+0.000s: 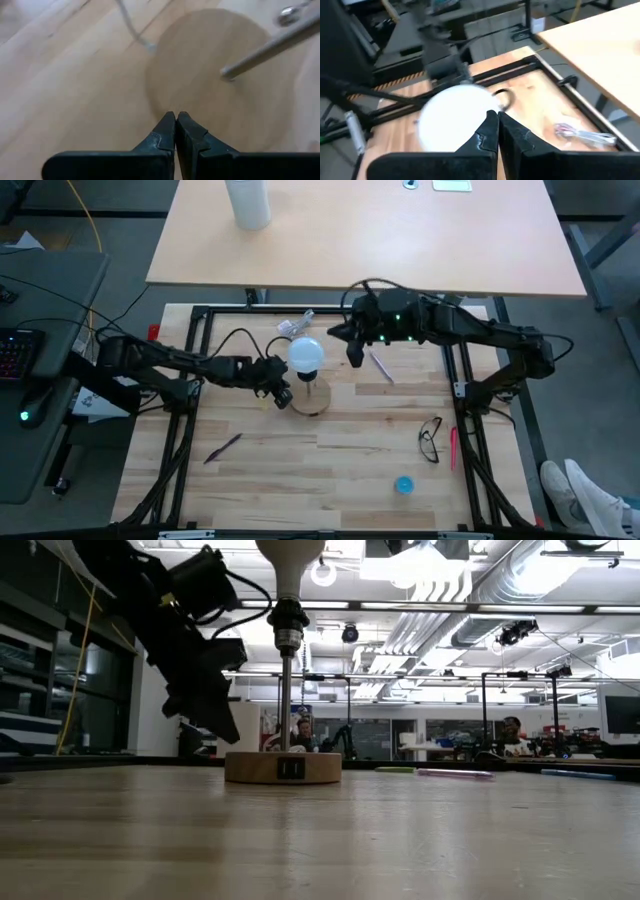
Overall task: Screw lightbulb
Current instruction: Insert the light bulb into the lamp
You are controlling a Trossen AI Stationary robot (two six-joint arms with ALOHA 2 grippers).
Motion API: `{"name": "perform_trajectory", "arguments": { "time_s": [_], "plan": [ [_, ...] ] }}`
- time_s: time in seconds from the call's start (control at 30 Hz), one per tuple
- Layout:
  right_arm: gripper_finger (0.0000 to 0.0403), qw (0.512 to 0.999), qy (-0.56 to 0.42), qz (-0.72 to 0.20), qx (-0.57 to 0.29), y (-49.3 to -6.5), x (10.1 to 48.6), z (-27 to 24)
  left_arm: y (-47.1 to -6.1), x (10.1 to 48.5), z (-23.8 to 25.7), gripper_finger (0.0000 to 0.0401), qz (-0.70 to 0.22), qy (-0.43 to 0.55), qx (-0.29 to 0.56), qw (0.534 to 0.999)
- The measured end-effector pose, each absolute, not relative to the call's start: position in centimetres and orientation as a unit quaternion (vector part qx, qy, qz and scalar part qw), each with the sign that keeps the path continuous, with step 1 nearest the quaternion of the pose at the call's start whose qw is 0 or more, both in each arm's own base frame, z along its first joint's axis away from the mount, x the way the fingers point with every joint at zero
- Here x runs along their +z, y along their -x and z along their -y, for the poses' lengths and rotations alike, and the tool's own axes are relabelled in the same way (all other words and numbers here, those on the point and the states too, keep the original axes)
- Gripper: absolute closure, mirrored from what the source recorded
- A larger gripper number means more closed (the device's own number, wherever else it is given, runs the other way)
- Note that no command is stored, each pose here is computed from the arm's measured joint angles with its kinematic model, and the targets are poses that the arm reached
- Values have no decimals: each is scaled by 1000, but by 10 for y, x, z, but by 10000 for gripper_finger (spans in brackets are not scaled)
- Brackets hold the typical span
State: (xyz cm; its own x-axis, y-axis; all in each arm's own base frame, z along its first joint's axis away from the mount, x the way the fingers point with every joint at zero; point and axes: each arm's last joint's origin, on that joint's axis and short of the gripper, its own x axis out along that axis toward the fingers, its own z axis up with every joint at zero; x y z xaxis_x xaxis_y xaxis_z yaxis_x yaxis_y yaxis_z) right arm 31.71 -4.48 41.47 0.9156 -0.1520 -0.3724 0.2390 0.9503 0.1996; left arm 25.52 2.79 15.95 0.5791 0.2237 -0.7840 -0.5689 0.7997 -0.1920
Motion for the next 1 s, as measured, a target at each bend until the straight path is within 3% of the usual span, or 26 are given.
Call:
{"name": "perform_trajectory", "arguments": {
  "time_s": [0.23, 0.43, 0.67, 1.0],
  "plan": [
    [403, 965, -103, -221, -97, -314, 406, 48, -240, 198, -30, 401, -320, 182, 261, 892],
    [403, 963, -106, -225, -100, -317, 391, 55, -203, 259, -33, 401, -174, 195, 276, 925],
    [403, 967, -115, -202, -102, -326, 382, 67, -178, 324, -13, 401, -55, 200, 205, 956],
    [403, 974, -138, -168, -69, -353, 367, 86, -201, 365, 17, 401, -66, 184, 36, 980]
  ]
}}
